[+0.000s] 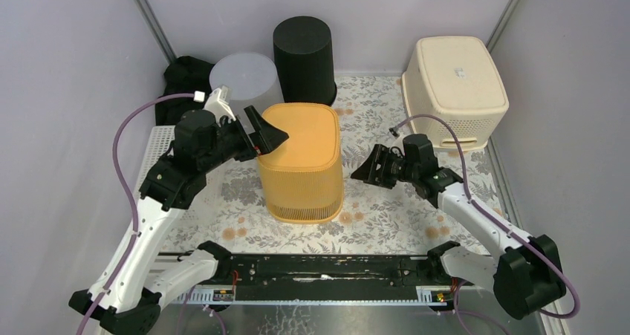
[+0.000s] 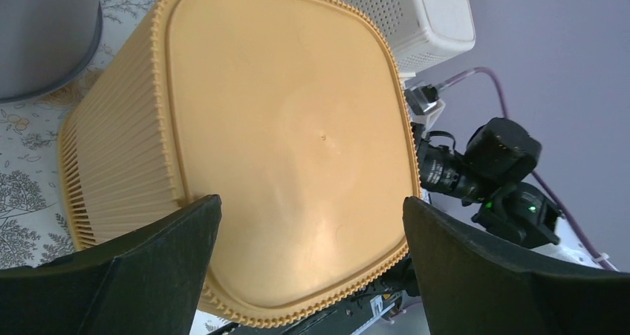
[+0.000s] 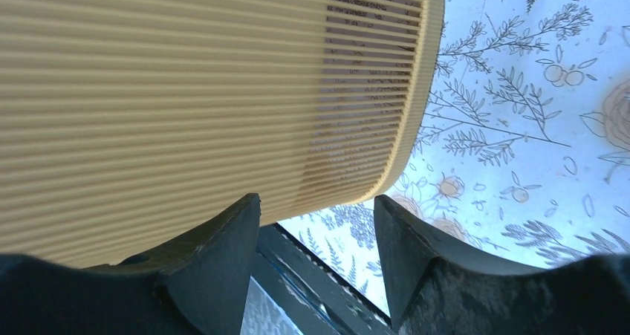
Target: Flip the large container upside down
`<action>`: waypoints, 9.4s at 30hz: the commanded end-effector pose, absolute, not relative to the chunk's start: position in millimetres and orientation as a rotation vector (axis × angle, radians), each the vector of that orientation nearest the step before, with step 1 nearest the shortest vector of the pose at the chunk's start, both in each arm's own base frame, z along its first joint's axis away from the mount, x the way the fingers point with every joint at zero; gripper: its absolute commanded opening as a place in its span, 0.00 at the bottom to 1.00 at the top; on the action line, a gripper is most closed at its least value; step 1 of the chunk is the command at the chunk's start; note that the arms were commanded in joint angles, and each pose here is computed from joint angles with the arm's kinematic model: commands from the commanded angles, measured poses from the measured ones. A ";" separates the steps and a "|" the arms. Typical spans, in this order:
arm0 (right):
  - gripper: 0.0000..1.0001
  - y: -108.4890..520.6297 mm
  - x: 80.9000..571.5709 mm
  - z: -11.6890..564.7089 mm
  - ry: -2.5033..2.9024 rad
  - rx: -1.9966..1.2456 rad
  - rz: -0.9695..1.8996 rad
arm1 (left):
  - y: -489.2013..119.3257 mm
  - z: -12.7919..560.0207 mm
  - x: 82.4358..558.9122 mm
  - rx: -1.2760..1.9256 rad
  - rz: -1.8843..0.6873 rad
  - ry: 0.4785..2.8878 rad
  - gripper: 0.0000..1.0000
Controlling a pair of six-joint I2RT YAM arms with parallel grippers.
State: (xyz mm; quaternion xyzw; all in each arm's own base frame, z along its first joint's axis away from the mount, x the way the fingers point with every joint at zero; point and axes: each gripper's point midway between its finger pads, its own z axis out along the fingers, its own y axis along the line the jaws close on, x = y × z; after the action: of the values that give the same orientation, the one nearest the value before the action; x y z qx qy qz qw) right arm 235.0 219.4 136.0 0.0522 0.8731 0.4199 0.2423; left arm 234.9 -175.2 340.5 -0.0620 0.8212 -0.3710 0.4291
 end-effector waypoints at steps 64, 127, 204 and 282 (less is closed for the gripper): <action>0.65 387.3 260.6 114.1 2.416 -0.765 0.382 | -113.7 415.0 197.7 -0.211 -0.673 1.961 1.00; 0.64 224.8 254.4 199.8 2.429 -0.199 0.795 | -49.1 131.1 335.3 -0.623 -0.192 2.313 1.00; 0.65 120.8 499.3 129.8 2.299 0.271 0.252 | 11.4 160.7 438.1 -0.672 -0.082 2.000 1.00; 0.99 -23.8 348.3 84.6 1.637 0.235 -0.229 | 35.8 136.8 349.7 -0.323 0.026 1.538 1.00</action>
State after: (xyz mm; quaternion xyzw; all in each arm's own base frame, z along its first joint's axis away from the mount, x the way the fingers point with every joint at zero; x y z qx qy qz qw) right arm 337.1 -24.3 64.1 0.0961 0.7497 -0.1100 0.6455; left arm 355.7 36.3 133.2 -0.1415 0.7065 -0.0003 0.6934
